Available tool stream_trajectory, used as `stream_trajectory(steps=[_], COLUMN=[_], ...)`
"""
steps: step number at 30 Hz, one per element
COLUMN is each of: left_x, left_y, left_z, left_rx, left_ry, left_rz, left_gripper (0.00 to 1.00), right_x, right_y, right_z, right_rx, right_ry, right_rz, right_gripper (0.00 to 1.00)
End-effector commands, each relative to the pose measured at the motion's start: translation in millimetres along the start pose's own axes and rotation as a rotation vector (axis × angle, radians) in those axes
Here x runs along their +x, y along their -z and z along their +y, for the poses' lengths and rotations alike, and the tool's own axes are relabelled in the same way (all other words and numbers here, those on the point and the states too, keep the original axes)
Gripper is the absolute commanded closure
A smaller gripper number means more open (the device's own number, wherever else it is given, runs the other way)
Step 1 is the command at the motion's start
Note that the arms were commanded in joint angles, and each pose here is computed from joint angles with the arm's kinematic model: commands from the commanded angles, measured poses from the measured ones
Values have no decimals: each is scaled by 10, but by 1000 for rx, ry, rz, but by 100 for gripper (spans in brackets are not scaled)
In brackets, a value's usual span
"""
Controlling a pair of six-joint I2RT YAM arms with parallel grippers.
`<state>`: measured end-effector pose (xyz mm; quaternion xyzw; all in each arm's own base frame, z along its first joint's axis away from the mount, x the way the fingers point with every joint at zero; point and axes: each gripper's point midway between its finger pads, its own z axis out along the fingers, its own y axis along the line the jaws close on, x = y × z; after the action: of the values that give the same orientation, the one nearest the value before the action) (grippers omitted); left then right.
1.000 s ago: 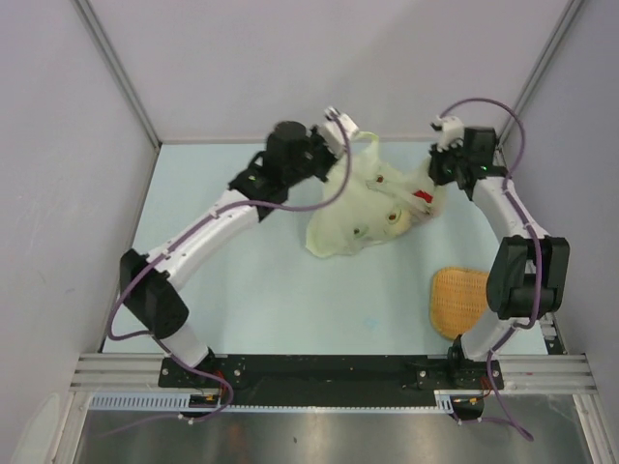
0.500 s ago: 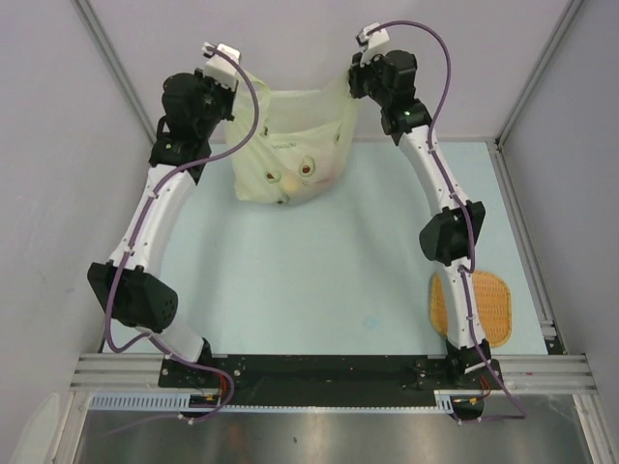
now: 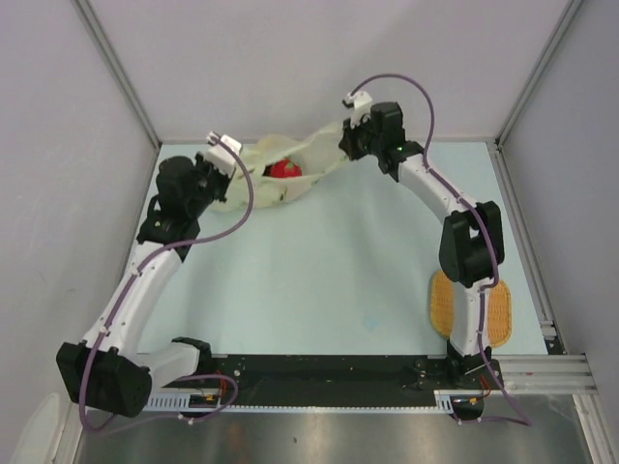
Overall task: Take the fake fruits out of the plastic bag
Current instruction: Place the plastic bag at the center of the board.
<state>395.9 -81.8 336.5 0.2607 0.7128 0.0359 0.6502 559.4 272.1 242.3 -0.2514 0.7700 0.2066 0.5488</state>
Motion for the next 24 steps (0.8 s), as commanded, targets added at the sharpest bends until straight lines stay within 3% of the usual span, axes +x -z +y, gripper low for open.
stream_trajectory(steps=[1, 4, 5, 6, 9, 10, 11, 13, 16, 19, 20, 24], left_x=[465, 574, 559, 549, 354, 280, 207, 98, -182, -282, -278, -130], left_y=[245, 391, 447, 472, 643, 704, 790, 976, 1246, 1356, 1371, 1332], left_z=[-497, -648, -648, -657, -608, -606, -632, -745, -901, -1098, -1177, -1471], left_rx=[173, 217, 213, 214, 198, 204, 225, 300, 426, 545, 584, 691], left_ry=[37, 72, 91, 103, 177, 195, 217, 228, 264, 362, 409, 508], left_rz=[76, 99, 101, 105, 92, 80, 81, 60, 9, 16, 35, 104], left_gripper=[100, 98, 92, 72, 30, 26, 21, 18, 17, 30, 34, 34], right_x=[229, 239, 219, 183, 52, 7, 10, -14, -14, -21, -16, -24], right_y=[310, 416, 439, 472, 607, 669, 699, 768, 820, 842, 844, 843], right_z=[519, 616, 638, 655, 754, 807, 830, 870, 900, 894, 903, 894], right_rx=[-99, -98, -96, -91, -99, -106, -109, -110, -113, -105, -107, -105], right_ry=[46, -14, -16, -12, 3, 8, 8, 5, -6, -13, -12, -12], right_rz=[48, 50, 45, 39, 17, 9, 12, 9, 15, 9, 9, 6], right_gripper=[97, 90, 86, 84, 71, 64, 49, 36, 32, 32, 32, 32])
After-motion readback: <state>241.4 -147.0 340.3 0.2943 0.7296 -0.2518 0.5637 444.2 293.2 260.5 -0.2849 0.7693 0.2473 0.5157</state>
